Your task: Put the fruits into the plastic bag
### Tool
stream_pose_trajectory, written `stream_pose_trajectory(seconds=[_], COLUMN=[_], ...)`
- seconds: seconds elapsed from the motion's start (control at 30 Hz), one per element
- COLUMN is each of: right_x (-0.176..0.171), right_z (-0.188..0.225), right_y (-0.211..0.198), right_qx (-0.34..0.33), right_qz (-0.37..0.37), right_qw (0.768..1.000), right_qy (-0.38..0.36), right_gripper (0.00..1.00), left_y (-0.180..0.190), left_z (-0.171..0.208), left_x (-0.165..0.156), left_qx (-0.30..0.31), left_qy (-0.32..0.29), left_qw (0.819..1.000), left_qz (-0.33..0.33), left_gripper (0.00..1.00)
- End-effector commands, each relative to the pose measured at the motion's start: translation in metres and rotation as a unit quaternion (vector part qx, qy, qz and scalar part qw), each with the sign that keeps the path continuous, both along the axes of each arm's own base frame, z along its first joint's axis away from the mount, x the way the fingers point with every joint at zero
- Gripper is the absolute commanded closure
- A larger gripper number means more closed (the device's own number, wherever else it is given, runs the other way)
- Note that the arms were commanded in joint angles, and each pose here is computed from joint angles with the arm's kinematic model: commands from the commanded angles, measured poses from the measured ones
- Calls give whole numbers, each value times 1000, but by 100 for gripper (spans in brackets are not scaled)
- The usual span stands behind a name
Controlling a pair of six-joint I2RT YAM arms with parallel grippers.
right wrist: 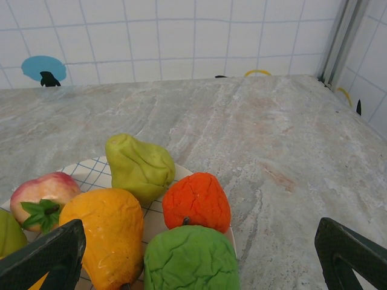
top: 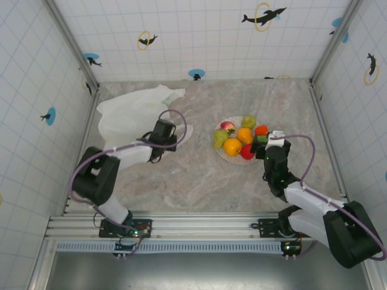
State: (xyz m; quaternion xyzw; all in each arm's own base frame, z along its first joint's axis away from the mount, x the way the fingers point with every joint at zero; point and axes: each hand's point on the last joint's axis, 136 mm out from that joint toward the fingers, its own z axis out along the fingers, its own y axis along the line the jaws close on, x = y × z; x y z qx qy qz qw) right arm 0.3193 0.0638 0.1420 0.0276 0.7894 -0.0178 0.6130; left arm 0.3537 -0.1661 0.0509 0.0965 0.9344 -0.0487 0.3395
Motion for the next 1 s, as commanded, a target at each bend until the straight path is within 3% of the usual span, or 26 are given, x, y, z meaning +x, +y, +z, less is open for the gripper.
stream_pose_trajectory(seconds=[0.0,0.17,0.3,0.37,0.43,0.63,0.97], right_x=[6,9,11,12,12,9,9], right_z=[19,18,22,24,26,29,23], right_y=[8,16,25,30,33,31,32], right_qx=[29,51,53,51,48,51,48], right_qz=[5,19,29,36,40,37,42], right_qw=[999,998,998,998,998,997,998], right_qy=[-23,-24,-27,-29,-30,-37,-27], right_gripper=[0,1,0,0,1,0,0], left_y=[18,33,21,21,29,52,29], left_z=[-7,7,64,90,101,95,34], left_x=[-45,-88,-82,-72,-60,-13,28], left_qx=[-30,-88,-157,-164,-137,29,112], left_qy=[34,35,-26,-61,-82,-71,7], left_qw=[998,994,986,983,985,989,988], left_qz=[34,61,49,51,70,129,101], left_gripper=[87,64,46,37,32,26,16])
